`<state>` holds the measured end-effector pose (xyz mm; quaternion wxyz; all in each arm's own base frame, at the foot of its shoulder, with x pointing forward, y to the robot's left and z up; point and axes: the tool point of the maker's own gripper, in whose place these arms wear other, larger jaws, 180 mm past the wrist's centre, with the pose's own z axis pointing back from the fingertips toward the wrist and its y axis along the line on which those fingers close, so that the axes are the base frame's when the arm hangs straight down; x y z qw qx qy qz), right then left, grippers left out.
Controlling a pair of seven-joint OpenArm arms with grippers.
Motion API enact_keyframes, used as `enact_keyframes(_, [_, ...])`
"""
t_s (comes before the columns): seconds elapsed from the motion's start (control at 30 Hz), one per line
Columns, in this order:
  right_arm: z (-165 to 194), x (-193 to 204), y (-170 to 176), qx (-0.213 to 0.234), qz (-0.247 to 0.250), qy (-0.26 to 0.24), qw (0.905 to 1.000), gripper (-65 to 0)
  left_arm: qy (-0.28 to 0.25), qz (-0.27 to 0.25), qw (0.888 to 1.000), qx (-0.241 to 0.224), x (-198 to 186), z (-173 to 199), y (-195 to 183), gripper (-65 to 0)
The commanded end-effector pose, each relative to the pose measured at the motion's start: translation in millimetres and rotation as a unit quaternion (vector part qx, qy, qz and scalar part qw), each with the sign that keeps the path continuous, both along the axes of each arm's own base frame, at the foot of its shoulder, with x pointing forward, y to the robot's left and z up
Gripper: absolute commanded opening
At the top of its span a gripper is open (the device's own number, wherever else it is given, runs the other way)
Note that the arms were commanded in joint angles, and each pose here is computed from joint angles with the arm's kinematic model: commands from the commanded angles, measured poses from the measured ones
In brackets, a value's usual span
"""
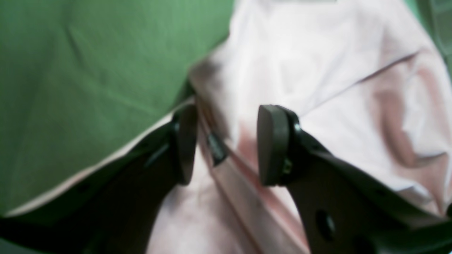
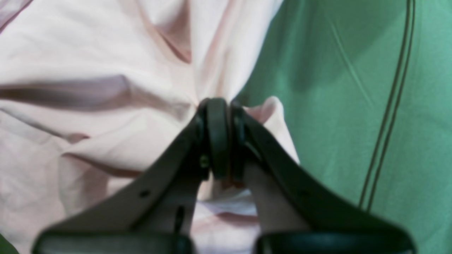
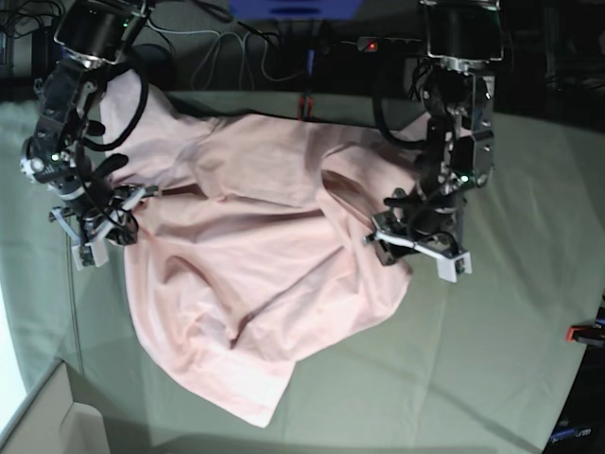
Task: Layout the t-shirt on the table in an organized manner, then fold the t-shirt properly
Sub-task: 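Pull the grasped fabric with the left gripper toward the right gripper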
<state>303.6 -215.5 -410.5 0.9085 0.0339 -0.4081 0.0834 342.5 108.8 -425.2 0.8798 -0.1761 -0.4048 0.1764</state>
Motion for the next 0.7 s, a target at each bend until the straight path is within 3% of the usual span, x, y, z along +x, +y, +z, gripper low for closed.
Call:
enact_keyframes(0.0, [16, 12, -1, 0.002, 0.002, -0.031, 0.9995, -65.0, -0.021, 0.004, 1.0, 0.001, 11, 10, 3, -38.3])
enact_keyframes(0.33, [18, 14, -1, 0.003, 0.002, -0.035, 0.9994, -65.0, 0.014, 0.005, 1.0, -0.003, 2, -15, 2, -39.1])
enact_keyframes(0.43, [18, 14, -1, 0.003, 0.002, -0.035, 0.9994, -65.0, 0.015, 0.004, 1.0, -0.004, 3, -16, 2, -47.6])
enact_keyframes(0.53, [18, 14, -1, 0.004, 0.002, -0.035, 0.9994, -65.0, 0.015, 0.005, 1.0, -0.003, 7, -16, 2, -64.7])
enact_keyframes(0.67, [18, 14, 0, 0.004, 0.003, -0.035, 0.9994, -65.0, -0.005, 0.007, 1.0, 0.002, 14, -1, 7, -64.8])
